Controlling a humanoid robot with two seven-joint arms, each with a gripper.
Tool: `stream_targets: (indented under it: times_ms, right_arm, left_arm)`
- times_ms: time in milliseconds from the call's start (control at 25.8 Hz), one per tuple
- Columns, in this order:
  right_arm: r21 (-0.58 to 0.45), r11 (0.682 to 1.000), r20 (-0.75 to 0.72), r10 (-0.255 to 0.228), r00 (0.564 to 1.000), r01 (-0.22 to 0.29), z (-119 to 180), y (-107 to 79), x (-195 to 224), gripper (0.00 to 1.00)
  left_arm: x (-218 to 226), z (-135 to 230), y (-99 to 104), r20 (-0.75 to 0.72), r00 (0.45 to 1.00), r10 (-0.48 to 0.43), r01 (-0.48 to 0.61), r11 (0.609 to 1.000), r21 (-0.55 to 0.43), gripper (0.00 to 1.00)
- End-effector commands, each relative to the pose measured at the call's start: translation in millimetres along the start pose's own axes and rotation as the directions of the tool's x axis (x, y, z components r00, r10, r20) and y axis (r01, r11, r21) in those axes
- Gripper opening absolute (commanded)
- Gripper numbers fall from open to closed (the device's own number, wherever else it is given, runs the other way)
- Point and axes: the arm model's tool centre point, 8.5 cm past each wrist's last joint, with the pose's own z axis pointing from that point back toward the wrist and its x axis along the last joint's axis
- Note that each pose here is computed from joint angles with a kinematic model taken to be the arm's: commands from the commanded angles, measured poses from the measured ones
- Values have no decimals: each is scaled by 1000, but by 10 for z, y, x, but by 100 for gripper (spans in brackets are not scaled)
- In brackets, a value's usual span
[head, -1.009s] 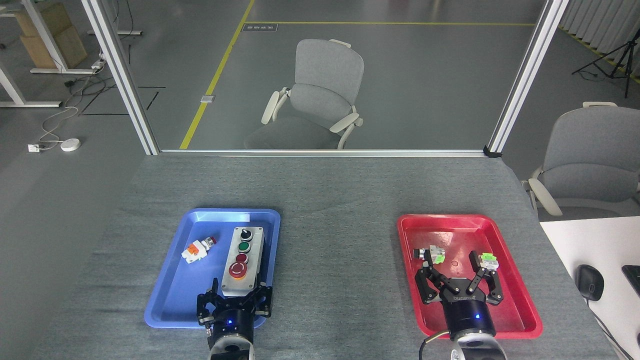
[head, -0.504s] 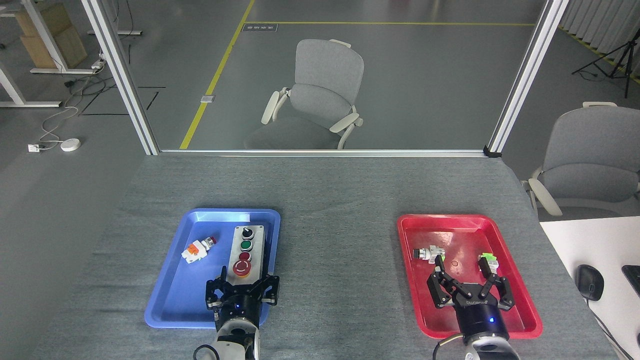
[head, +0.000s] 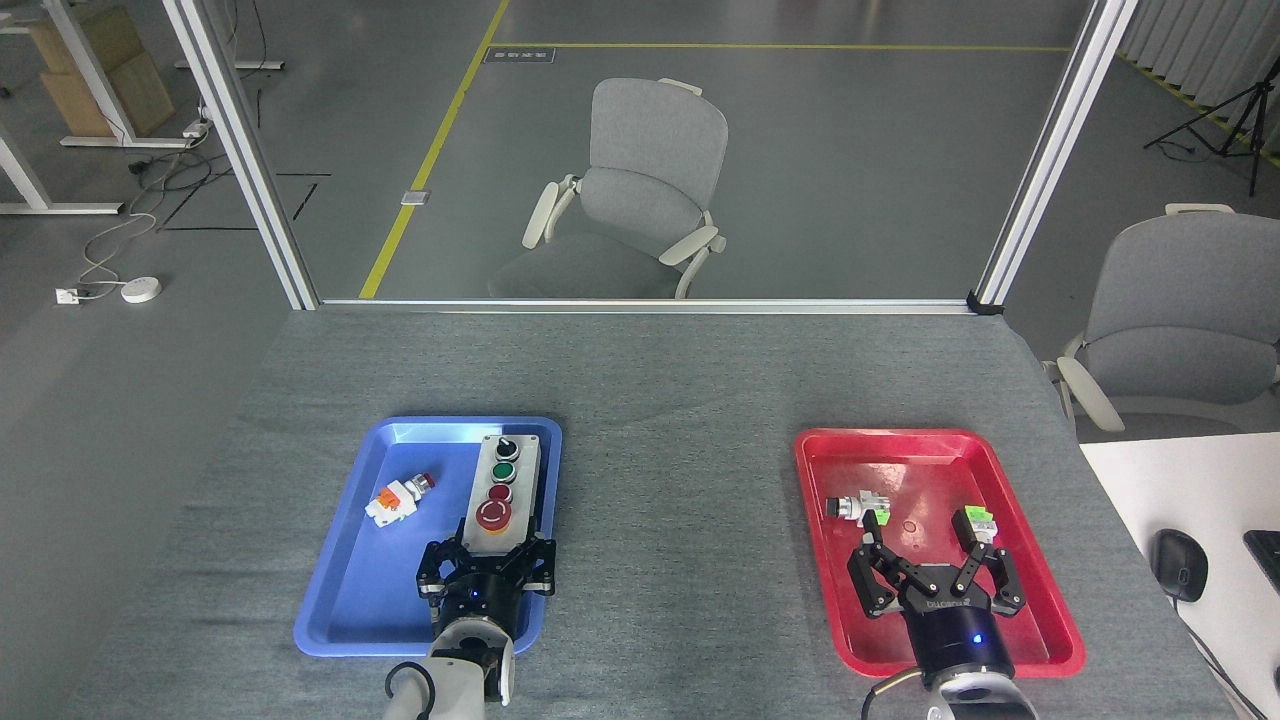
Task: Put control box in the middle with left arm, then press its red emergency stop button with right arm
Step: 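Lift the control box and carry it off the tray toward the table middle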
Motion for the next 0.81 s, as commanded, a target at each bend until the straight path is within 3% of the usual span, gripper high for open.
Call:
stream_targets:
  times_ms: [0,78,233,466,621,776]
  right_arm:
    - [-24,1000,4,1,1000,-1,-18,-66,98,96]
    - [-40,999,-2,-26,1000,26,-57,-114,158,96]
    - [-37,999,-3,-40,999,40,-50,-100,157,96]
    - [-47,996,4,-75,997,75,-33,-118,321,97]
    - [-8,998,11,-67,998,67,51,-31,306,97]
    - [15,997,24,-71,997,70,108,54,319,97]
  left_arm:
    - [-77,-19,22,26,1000,-12,11,1000,12,0]
    - [-125,-33,90,24,1000,-15,14,999,39,0]
    - [-198,-14,451,16,1000,9,-11,989,150,0]
    - [-607,505,643,24,999,37,-42,957,286,0]
    - [-428,555,712,52,996,70,-81,958,273,0]
    - [166,499,716,112,985,133,-153,969,195,0]
